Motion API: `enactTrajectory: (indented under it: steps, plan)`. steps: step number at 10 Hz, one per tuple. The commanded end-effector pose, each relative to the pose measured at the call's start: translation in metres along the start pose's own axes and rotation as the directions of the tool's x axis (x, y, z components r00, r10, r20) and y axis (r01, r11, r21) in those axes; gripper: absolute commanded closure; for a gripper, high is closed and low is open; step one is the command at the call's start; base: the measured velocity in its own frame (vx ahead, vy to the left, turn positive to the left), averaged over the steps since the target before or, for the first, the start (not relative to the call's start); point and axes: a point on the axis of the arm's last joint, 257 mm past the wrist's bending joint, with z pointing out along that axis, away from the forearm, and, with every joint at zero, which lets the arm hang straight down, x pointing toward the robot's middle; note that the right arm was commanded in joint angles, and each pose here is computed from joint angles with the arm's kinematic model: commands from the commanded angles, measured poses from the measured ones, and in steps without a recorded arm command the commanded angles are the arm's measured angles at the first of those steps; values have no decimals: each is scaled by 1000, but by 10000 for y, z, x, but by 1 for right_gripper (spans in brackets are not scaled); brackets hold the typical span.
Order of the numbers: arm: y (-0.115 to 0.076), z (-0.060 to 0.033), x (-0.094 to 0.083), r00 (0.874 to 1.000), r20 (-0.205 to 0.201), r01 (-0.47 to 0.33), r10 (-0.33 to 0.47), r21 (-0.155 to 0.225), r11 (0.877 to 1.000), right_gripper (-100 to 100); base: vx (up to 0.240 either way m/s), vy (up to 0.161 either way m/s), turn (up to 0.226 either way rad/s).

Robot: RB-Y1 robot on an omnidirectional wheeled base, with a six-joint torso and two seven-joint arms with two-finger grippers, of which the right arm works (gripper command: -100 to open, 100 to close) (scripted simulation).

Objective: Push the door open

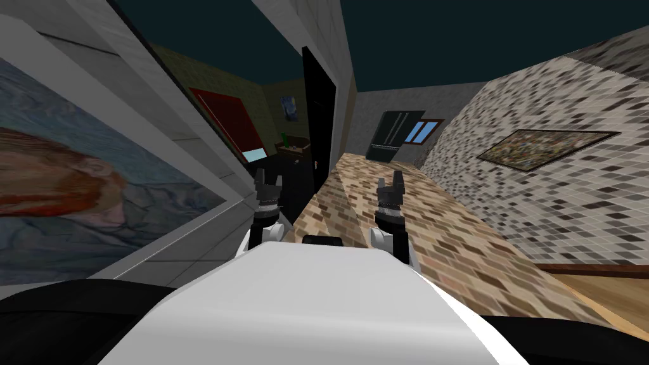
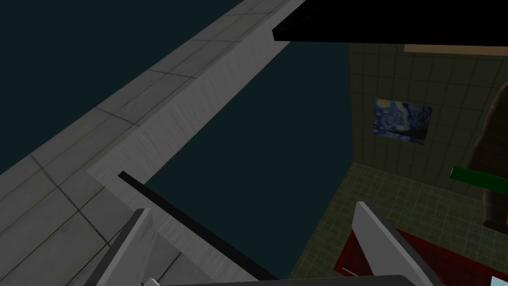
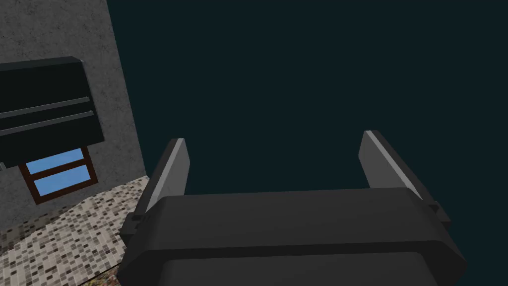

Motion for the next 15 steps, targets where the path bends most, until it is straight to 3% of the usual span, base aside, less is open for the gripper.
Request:
enactTrajectory:
  steps: [1,8,15]
  plan:
    - [-84,-8,119,999,-23,-26,26,8,1000,-100,174,16,22]
    - [-402,-76,627,985,-107,-131,136,53,990,-100,170,-23,16]
    - [-721,-246,1298,943,-203,-243,264,124,962,-100,180,-16,17]
